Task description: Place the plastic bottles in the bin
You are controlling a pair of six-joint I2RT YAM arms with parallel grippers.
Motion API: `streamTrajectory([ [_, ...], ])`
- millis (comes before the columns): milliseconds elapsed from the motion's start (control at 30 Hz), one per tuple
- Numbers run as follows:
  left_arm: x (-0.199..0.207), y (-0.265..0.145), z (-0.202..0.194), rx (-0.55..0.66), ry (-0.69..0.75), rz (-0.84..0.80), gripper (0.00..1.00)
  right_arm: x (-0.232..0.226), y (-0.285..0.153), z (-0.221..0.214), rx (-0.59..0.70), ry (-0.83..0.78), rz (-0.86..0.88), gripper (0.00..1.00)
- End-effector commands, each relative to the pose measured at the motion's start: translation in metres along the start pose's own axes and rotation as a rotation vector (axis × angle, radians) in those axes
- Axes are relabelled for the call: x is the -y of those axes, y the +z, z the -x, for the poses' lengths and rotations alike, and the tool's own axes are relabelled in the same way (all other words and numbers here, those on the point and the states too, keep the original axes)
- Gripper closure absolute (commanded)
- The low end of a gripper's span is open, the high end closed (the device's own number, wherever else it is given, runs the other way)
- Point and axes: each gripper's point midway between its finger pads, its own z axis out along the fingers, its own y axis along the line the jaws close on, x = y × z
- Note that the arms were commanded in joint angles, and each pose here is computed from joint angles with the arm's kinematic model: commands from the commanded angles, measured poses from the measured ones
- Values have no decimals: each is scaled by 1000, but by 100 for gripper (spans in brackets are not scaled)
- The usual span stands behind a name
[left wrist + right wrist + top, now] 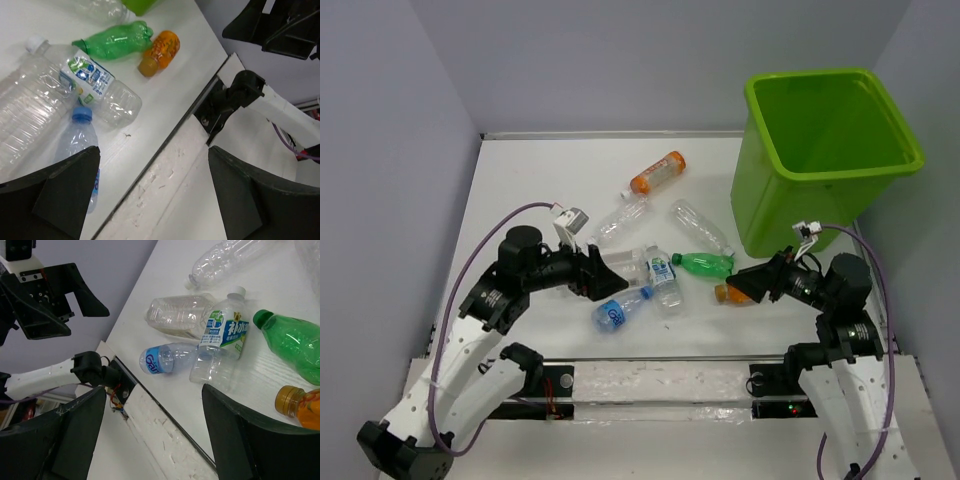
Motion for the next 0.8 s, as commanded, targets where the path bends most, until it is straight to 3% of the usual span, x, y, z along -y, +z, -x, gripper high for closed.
streamTrajectory([
  [0, 12, -2, -2, -65, 59, 79, 1, 6, 7, -7, -19, 10, 33, 17],
  [100, -18, -3, -25, -179, 28, 279, 1, 16, 15, -16, -40, 24, 16, 17],
  [233, -48, -3, -47, -244, 12, 487, 1, 21, 27, -28, -85, 13, -5, 17],
  [767, -81, 29, -101, -465, 150, 713, 1, 31, 51, -62, -146, -47, -48, 17],
])
